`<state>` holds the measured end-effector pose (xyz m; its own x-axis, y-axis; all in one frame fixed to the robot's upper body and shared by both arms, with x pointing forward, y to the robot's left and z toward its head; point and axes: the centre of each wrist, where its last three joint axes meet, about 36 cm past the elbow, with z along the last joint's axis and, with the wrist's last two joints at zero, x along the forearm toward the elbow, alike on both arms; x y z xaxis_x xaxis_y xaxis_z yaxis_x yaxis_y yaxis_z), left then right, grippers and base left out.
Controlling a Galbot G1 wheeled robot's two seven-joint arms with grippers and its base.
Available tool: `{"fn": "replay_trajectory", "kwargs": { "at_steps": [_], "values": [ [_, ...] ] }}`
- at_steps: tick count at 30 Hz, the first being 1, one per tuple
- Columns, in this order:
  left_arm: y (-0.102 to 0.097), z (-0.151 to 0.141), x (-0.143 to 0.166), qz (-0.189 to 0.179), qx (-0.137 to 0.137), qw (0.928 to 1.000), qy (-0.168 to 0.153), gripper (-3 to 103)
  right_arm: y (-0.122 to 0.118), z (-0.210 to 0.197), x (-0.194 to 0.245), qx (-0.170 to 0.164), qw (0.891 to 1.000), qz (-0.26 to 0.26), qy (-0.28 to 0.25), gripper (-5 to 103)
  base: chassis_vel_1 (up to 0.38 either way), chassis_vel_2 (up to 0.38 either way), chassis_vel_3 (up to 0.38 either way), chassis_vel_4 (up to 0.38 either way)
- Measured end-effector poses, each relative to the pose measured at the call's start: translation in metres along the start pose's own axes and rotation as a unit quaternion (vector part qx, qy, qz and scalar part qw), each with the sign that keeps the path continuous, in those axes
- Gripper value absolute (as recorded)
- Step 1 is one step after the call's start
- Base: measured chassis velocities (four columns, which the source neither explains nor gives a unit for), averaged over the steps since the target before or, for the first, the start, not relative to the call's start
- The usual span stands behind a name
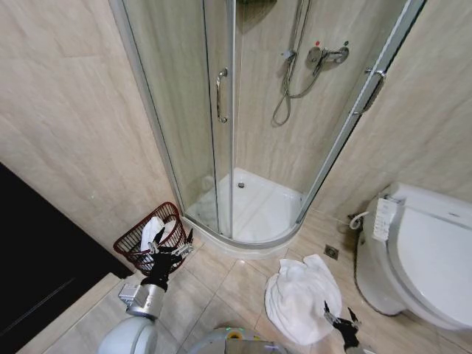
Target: Discard the used towel into the hamper.
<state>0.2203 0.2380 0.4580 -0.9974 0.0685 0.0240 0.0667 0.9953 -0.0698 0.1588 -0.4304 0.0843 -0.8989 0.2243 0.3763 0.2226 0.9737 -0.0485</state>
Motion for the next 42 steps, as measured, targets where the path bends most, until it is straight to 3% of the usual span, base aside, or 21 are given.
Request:
{"fn": "replay_trajectory", "kwargs": {
  "at_steps": [32,42],
  "values": [
    [0.0,0.0,0.0,0.0,0.0,1.0,0.0,100,-0.01,0.001,0.003,0.02,1.0,0.002,0.003,100,0.0,0.0,0.0,0.0],
    [0.0,0.0,0.0,0.0,0.0,1.0,0.0,100,-0.016,-0.005,-0.003,0.025,0.998,-0.058,-0.016,100,0.0,0.0,0.0,0.0]
  ]
}}
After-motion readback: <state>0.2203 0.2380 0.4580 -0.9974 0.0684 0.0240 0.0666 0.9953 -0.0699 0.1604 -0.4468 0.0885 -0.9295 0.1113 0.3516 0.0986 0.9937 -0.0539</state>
